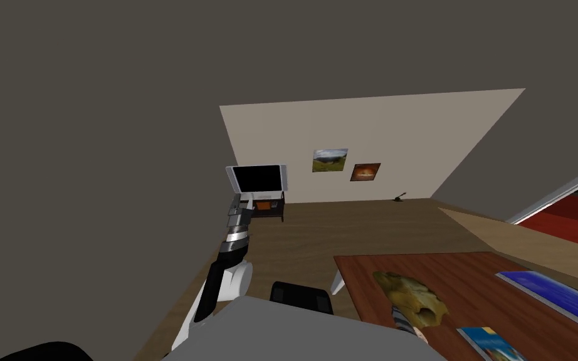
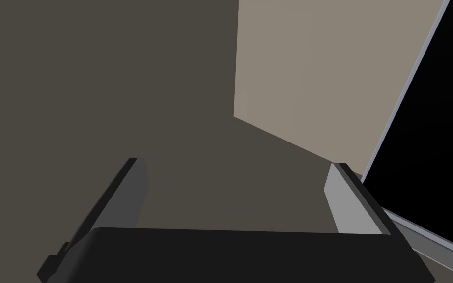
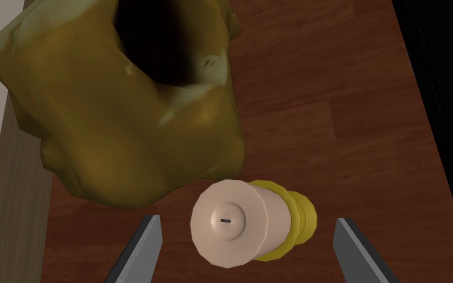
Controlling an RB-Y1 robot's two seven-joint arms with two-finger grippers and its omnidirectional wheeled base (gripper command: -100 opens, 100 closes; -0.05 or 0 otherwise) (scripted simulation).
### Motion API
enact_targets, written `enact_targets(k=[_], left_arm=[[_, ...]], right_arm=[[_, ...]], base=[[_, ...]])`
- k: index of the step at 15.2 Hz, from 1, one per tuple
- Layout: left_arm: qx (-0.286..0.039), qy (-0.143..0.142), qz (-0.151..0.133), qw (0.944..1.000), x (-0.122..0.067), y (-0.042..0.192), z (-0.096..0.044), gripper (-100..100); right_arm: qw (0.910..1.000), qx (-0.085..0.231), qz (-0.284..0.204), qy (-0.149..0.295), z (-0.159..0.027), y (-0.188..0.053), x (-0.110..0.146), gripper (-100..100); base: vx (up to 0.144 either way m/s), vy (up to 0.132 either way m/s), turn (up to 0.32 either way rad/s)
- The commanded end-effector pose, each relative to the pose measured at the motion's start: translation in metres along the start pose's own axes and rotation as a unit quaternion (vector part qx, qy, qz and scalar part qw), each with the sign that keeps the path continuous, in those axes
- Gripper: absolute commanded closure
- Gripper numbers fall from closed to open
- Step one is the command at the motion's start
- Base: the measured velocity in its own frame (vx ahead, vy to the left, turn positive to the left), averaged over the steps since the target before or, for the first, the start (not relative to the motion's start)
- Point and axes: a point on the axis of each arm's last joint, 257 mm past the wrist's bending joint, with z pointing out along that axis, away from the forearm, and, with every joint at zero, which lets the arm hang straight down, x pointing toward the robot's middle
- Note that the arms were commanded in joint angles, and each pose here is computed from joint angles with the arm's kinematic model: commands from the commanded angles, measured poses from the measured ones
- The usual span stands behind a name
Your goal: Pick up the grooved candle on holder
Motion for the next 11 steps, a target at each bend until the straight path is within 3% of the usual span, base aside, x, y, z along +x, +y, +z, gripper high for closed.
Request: enact_targets(k=[1, 2, 6, 11], left_arm=[[0.000, 0.000, 0.000, 1.0000, 0.000, 0.000, 0.000, 0], [0.000, 0.000, 0.000, 1.0000, 0.000, 0.000, 0.000, 0], [0.000, 0.000, 0.000, 1.0000, 0.000, 0.000, 0.000, 0], [0.000, 0.000, 0.000, 1.0000, 0.000, 0.000, 0.000, 0]], right_arm=[[1.0000, 0.000, 0.000, 0.000, 0.000, 0.000, 0.000, -100], [1.0000, 0.000, 0.000, 0.001, 0.000, 0.002, 0.001, 100], [1.0000, -0.001, -0.001, 0.001, 0.000, 0.002, 0.001, 100], [1.0000, 0.003, -0.004, -0.006, 0.003, -0.016, 0.000, 100]], base=[[0.006, -0.022, 0.042], [0.002, -0.009, 0.001], [-0.001, -0.001, -0.001], [-0.011, 0.033, -0.165]])
